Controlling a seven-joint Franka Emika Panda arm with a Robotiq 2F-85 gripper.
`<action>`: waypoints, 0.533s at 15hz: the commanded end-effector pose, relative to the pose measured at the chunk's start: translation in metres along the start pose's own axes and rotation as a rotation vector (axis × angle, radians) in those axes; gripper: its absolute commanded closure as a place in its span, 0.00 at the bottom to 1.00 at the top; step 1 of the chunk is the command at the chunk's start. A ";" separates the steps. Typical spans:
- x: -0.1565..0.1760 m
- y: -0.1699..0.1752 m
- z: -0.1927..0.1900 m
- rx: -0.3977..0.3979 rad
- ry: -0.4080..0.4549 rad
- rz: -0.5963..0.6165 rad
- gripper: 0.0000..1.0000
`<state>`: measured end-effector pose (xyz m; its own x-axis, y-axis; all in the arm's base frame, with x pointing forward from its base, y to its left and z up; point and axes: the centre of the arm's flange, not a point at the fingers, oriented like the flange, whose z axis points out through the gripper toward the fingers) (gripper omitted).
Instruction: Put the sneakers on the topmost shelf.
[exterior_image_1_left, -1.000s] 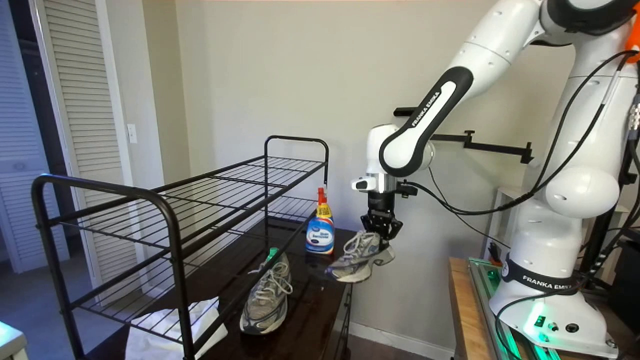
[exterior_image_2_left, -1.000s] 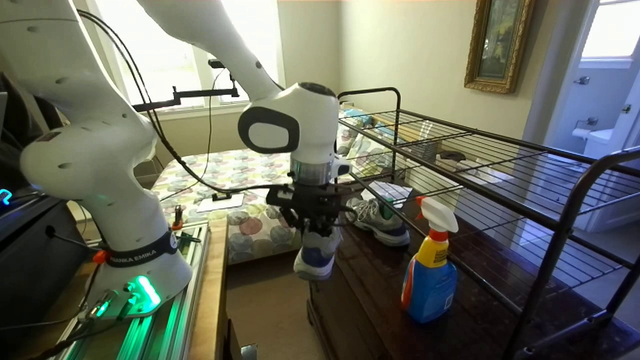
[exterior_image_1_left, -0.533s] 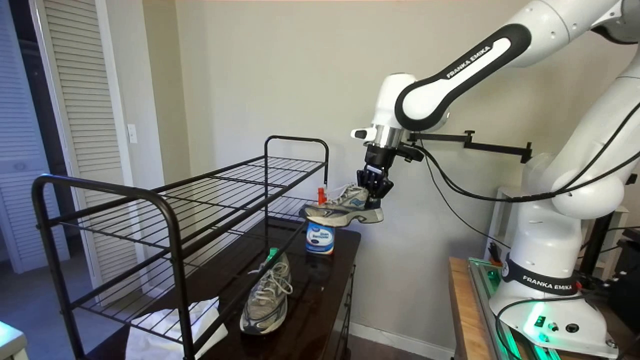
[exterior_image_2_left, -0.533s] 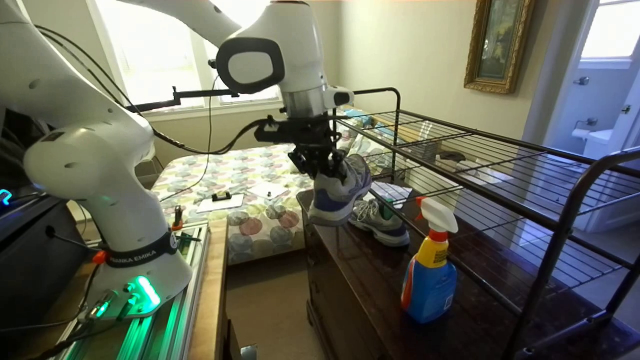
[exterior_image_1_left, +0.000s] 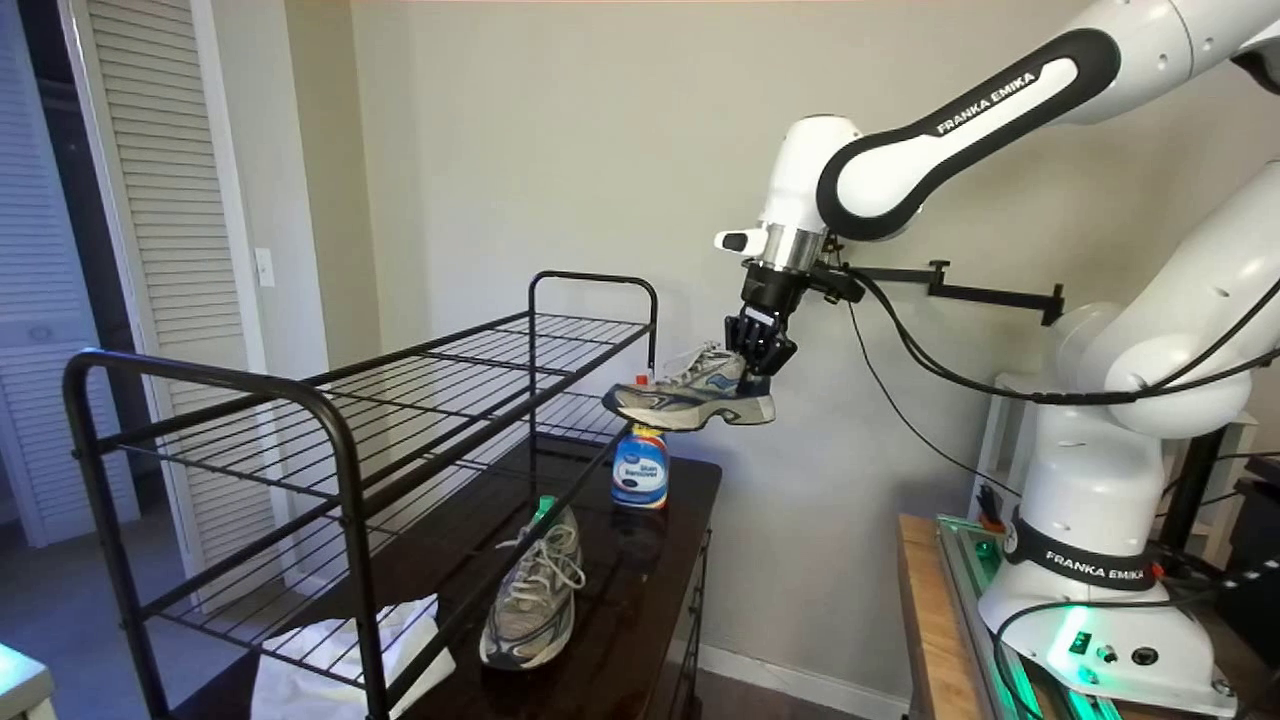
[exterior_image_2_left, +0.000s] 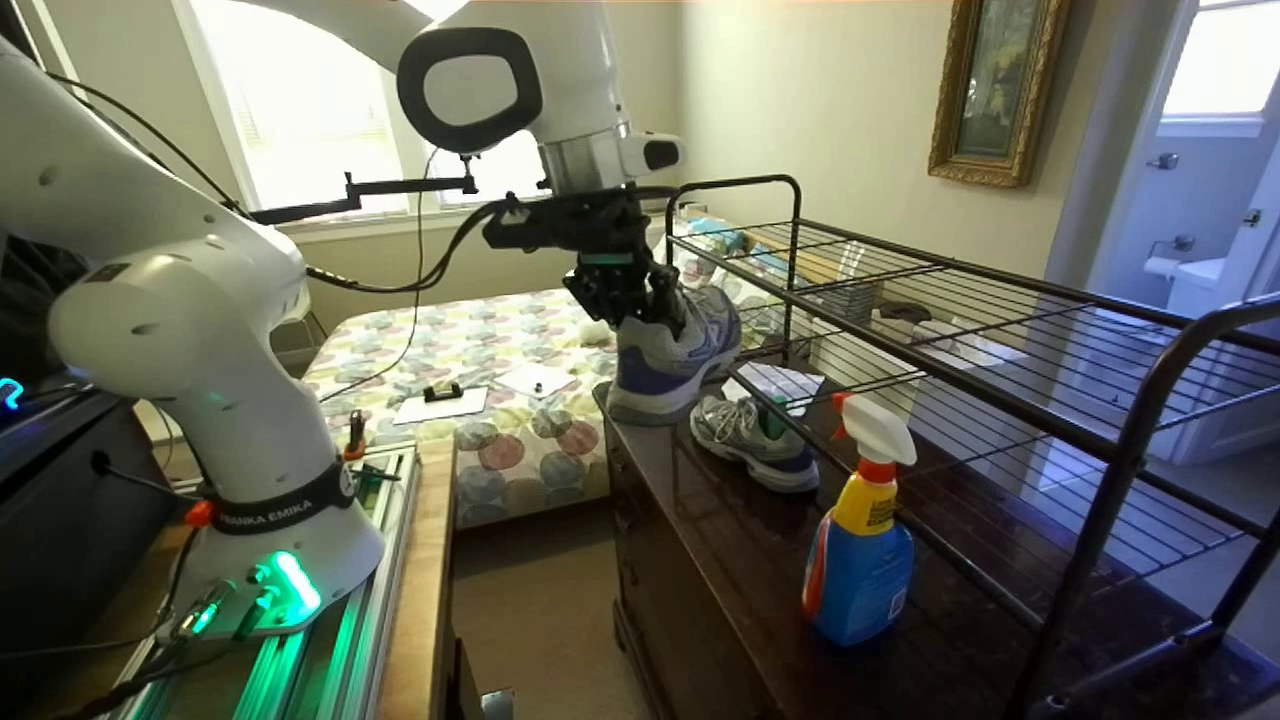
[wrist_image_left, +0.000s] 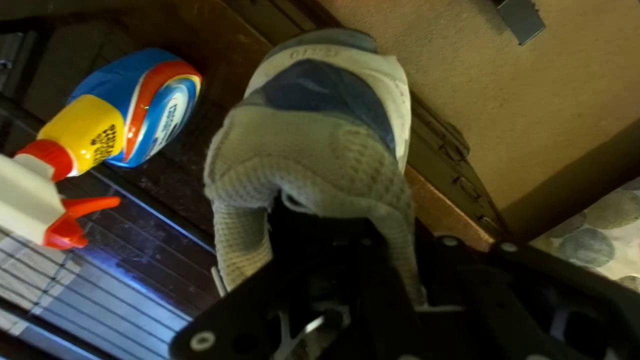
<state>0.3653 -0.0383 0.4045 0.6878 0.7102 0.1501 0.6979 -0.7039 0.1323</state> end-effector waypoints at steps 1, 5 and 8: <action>0.013 0.018 -0.026 -0.184 0.035 0.071 0.97; 0.034 0.052 -0.062 -0.331 -0.030 0.132 0.97; 0.070 0.076 -0.092 -0.391 -0.123 0.135 0.97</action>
<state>0.4018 -0.0528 0.4760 0.7678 0.6217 0.1546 0.5156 -0.7429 0.4270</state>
